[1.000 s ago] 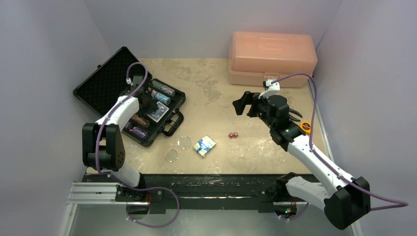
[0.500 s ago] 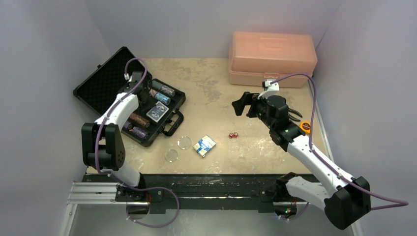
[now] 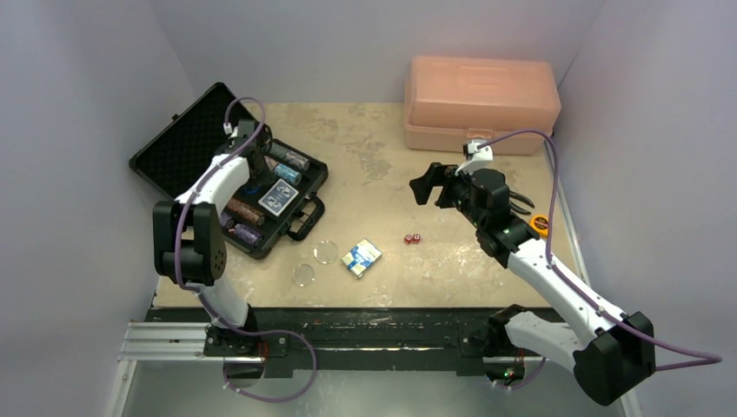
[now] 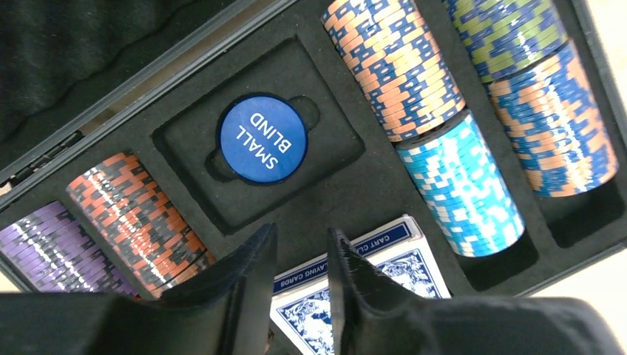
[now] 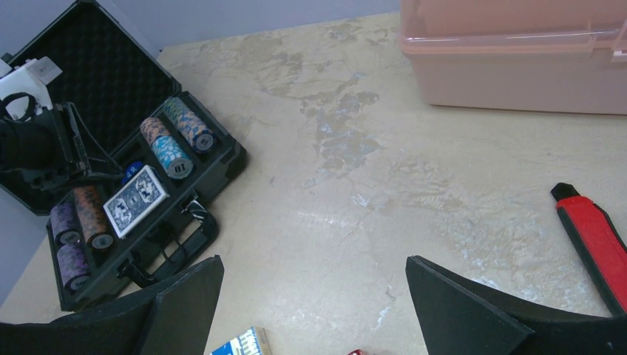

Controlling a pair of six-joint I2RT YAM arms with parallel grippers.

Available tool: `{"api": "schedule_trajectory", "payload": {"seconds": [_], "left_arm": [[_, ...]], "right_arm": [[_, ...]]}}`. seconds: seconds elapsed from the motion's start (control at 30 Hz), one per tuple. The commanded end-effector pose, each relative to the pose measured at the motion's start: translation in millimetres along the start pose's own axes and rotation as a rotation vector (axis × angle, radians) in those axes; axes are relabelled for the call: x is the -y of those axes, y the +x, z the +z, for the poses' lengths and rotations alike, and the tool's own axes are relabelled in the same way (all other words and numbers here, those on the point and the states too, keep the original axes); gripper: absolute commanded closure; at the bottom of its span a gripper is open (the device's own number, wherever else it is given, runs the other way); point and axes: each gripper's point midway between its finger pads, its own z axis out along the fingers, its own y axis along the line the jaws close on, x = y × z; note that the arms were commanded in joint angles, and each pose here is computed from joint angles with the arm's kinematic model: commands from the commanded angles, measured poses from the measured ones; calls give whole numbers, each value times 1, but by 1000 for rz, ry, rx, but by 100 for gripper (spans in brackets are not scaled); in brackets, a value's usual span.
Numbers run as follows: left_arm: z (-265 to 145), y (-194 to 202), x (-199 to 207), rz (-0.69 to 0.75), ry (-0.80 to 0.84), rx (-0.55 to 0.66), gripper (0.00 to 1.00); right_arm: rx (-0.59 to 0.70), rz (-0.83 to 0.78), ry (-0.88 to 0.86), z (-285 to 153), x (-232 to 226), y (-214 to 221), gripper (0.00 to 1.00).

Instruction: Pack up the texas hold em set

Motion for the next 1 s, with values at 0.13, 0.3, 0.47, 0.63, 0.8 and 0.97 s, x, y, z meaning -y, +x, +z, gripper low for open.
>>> {"api": "schedule_trajectory", "payload": {"seconds": [0.13, 0.3, 0.47, 0.63, 0.8, 0.97], "left_arm": [[7, 7, 4, -19, 27, -16, 78], [7, 18, 3, -18, 38, -39, 81], [9, 28, 5, -27, 58, -63, 83], [8, 37, 12, -13, 77, -78, 85], [6, 43, 12, 18, 34, -75, 84], [5, 47, -2, 41, -66, -70, 80]], "right_arm": [[23, -19, 8, 2, 0, -4, 1], [22, -19, 7, 2, 0, -4, 1], [21, -17, 5, 2, -1, -4, 1], [22, -17, 5, 2, -1, -4, 1], [25, -16, 4, 1, -1, -5, 1], [27, -17, 2, 1, -2, -5, 1]]}}
